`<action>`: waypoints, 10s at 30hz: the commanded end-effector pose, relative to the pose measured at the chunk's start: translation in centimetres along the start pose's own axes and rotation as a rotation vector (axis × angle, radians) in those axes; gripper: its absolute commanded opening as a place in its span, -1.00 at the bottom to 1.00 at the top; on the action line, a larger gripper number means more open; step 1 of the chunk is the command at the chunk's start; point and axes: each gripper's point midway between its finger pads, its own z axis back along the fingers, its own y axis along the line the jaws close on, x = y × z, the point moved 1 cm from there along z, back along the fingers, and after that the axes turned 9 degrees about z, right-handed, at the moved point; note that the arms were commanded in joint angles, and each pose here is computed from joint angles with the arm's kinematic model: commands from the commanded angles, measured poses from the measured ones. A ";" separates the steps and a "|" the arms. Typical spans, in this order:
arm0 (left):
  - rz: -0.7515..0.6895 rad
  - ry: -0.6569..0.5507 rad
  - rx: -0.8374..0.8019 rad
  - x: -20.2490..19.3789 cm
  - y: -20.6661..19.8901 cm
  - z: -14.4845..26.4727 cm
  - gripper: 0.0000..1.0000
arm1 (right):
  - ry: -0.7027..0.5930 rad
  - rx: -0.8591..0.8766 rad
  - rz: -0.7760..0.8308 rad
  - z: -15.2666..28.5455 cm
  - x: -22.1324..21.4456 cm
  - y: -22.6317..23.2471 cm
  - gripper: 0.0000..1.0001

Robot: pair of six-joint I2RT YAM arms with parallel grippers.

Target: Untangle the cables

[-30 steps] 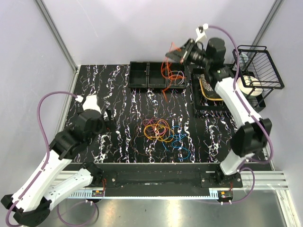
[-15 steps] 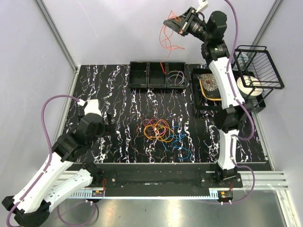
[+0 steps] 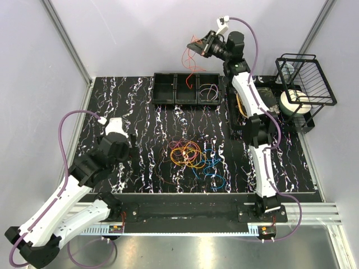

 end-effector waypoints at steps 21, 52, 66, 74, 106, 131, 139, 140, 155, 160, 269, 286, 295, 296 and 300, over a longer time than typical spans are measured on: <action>0.006 -0.037 -0.044 0.9 -0.8 0.0 0.88 | 0.101 -0.271 0.280 -4.7 -12.4 -9.7 -1.00; 0.008 -0.038 -0.048 1.0 -0.8 0.0 0.84 | -0.178 -0.050 0.376 -4.4 0.8 1.9 -1.00; 0.001 -0.031 -0.042 0.8 -0.8 -0.2 0.84 | -0.222 -0.186 0.443 -5.9 -3.3 -5.4 -1.00; -0.002 -0.025 -0.042 0.8 -0.9 -0.3 0.84 | -0.037 -0.266 0.424 -5.6 -10.0 -8.6 -1.00; 0.009 -0.041 -0.046 1.0 -0.8 0.0 0.82 | 0.117 -0.651 0.449 -1.0 -7.2 -8.0 0.32; 0.001 -0.027 -0.038 0.8 -0.9 -0.3 0.80 | 0.370 -0.482 0.113 -0.2 -18.7 -6.7 -0.02; -0.006 -0.017 -0.029 0.6 -0.9 -0.5 0.80 | 0.359 -0.481 0.116 -2.5 -20.0 -9.4 -0.14; -0.005 -0.017 -0.025 0.6 -0.8 -0.6 0.80 | 0.354 -0.486 0.121 -2.6 -20.1 -9.6 -0.14; -0.014 -0.005 -0.022 0.5 -0.9 -0.8 0.79 | 0.289 -0.763 0.353 0.4 -14.9 -14.3 -0.09; -0.007 -0.015 -0.024 0.7 -0.9 -0.6 0.79 | 0.256 -0.761 0.391 0.8 -11.6 -12.2 0.03; 0.036 0.363 -0.190 -11.5 -17.1 -12.0 -1.00 | 0.576 -0.810 -0.234 29.9 -25.7 5.6 0.99; 0.009 0.266 -0.256 -3.8 -19.1 -7.1 -1.00 | 0.561 -0.809 -0.237 30.0 -25.2 6.1 0.99; -0.099 -0.085 -0.391 13.2 -21.2 3.3 -1.00 | 0.533 -0.814 -0.229 30.5 -24.4 6.7 1.00; -0.073 -0.159 -0.444 16.4 -21.7 6.0 -1.00 | 0.529 -0.813 -0.225 30.6 -24.2 6.8 0.99; -0.052 -0.301 -0.556 21.4 -21.8 11.2 -1.00 | 0.511 -0.815 -0.222 30.7 -23.7 7.1 0.99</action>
